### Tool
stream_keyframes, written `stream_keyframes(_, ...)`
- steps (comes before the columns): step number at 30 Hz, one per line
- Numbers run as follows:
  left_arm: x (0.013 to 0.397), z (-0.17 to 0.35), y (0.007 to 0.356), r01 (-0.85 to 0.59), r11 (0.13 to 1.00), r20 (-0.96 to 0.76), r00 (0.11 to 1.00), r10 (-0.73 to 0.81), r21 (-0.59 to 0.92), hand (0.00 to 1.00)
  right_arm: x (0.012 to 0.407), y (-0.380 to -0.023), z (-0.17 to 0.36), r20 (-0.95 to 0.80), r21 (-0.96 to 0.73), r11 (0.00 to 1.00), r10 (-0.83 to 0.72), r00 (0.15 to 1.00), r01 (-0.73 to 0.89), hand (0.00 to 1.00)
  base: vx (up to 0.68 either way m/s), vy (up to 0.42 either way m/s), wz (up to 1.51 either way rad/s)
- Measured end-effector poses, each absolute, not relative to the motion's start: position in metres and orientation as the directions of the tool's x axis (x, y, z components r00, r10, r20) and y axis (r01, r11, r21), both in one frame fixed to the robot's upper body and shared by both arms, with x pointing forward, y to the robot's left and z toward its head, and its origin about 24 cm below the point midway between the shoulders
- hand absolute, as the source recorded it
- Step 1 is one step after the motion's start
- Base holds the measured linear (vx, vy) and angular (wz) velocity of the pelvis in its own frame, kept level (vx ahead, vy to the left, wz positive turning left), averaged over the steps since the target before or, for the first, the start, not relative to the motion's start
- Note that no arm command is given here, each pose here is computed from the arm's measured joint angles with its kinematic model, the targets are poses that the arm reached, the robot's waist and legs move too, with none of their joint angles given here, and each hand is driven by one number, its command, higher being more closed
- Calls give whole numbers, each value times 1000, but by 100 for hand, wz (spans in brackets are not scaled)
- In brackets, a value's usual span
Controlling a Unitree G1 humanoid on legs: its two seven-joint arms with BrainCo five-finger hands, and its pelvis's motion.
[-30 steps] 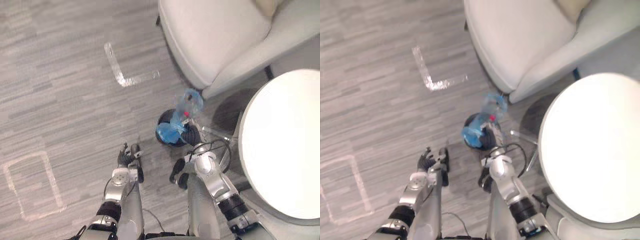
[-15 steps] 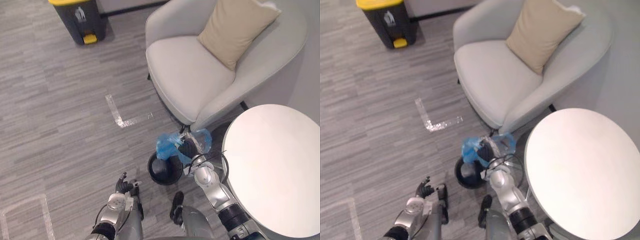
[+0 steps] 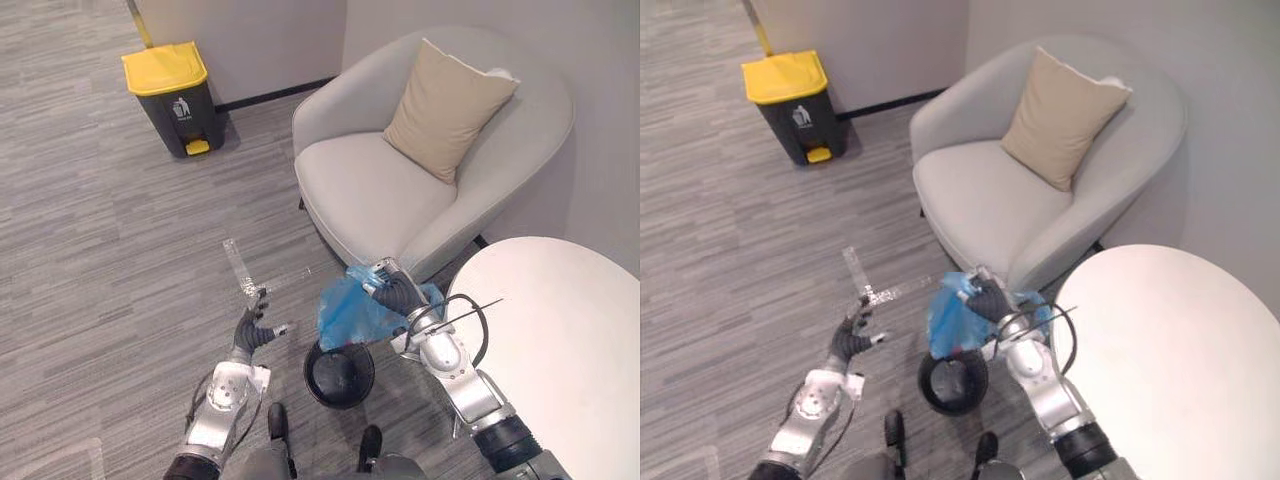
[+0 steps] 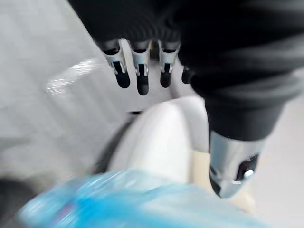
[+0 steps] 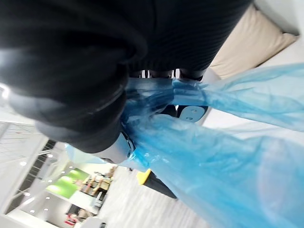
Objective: Gather rubbish on tea table into small bin, then transfer packed bag to large trash can.
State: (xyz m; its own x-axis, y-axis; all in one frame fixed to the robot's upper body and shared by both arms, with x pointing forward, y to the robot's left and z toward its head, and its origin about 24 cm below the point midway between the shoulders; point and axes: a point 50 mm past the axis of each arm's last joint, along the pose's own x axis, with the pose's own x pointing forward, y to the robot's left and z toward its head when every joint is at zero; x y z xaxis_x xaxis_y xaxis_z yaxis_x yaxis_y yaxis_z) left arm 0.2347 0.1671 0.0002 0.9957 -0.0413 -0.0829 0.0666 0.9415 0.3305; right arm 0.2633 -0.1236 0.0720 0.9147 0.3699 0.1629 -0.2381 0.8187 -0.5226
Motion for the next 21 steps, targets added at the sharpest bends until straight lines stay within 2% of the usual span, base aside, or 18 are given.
stream_keyframes(3,235,7,164,108,907,-48,994,-97,406,0,261,-126,77,164,-526,807,405,900,-268,100,24,-1,-7)
stream_keyframes(12,238,25,149,203,854,15,971,-239,479,0,257,-124,91,200,-489,804,482,853,-339,100,-37,11,-7)
stream_keyframes(21,247,42,122,301,783,73,913,-402,545,0,259,-103,107,255,-457,785,567,783,-419,100,-14,15,-7)
